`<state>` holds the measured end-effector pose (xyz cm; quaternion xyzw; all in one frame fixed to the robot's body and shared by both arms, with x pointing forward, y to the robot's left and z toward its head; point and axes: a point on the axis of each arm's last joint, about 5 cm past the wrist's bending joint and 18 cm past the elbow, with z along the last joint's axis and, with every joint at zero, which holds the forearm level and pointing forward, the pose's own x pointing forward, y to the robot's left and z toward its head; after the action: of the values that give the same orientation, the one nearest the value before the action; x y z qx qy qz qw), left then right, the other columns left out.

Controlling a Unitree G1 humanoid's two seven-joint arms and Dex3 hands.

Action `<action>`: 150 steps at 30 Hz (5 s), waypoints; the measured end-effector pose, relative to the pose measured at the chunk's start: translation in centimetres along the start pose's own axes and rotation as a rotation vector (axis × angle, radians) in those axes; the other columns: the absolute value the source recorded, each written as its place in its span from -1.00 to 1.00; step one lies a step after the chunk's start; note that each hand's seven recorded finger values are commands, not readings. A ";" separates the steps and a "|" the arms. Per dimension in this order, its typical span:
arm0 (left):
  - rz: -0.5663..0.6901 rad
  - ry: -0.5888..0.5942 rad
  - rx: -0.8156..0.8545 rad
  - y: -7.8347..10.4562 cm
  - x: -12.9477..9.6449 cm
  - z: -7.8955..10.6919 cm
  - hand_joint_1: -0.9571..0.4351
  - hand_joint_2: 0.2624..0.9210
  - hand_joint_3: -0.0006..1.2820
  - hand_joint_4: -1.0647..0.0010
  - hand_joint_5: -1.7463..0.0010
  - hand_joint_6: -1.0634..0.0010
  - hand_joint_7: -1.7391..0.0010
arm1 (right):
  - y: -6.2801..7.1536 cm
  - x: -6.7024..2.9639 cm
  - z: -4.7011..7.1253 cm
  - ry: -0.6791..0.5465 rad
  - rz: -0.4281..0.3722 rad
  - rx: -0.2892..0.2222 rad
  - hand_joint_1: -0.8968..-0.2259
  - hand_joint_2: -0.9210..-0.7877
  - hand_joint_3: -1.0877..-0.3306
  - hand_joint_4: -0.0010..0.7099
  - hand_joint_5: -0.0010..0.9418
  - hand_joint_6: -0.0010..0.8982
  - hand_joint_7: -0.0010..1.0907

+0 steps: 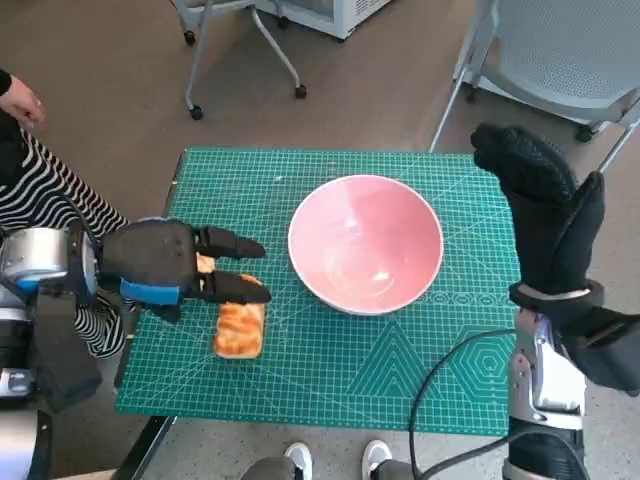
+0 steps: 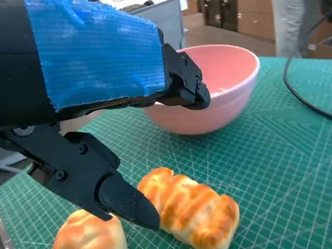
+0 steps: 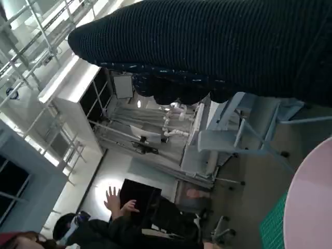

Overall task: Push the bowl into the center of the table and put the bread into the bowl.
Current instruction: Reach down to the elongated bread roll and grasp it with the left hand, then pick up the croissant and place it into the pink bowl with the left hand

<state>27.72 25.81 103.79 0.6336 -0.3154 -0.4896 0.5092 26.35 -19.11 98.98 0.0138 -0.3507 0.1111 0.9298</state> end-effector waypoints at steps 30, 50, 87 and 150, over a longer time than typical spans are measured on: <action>-0.124 -0.026 -0.054 -3.5 3.5 -0.5 0.01 0.36 -0.98 0.37 1.00 0.18 0.88 | -0.3 -1.02 0.1 0.023 -0.034 -0.019 -0.44 -1.00 -0.02 -0.46 -0.99 -0.74 -0.02; -0.182 0.009 0.021 -5.7 6.2 -1.2 0.31 0.75 -0.97 -0.04 0.96 -0.08 0.86 | -0.6 -1.89 0.5 0.023 -0.058 -0.036 -0.41 -1.00 -0.07 -0.46 -0.99 -0.76 -0.02; -0.169 -0.022 -0.023 -3.7 5.1 -1.7 0.37 1.00 -0.91 -0.28 -0.27 -0.24 -0.39 | -0.6 -2.39 0.7 0.016 -0.069 -0.079 -0.40 -1.00 -0.14 -0.46 -1.00 -0.78 -0.01; 0.361 -0.048 -0.241 8.8 17.0 -0.3 0.37 1.00 -0.77 -0.09 -0.40 -0.04 -0.49 | -0.8 -3.04 0.4 0.025 -0.074 -0.049 -0.40 -1.00 -0.14 -0.47 -1.00 -0.80 -0.03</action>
<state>34.36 8.13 107.05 0.4894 -0.3750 -0.4394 0.6532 24.06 -20.51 97.32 0.0027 -0.3407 0.0681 0.9377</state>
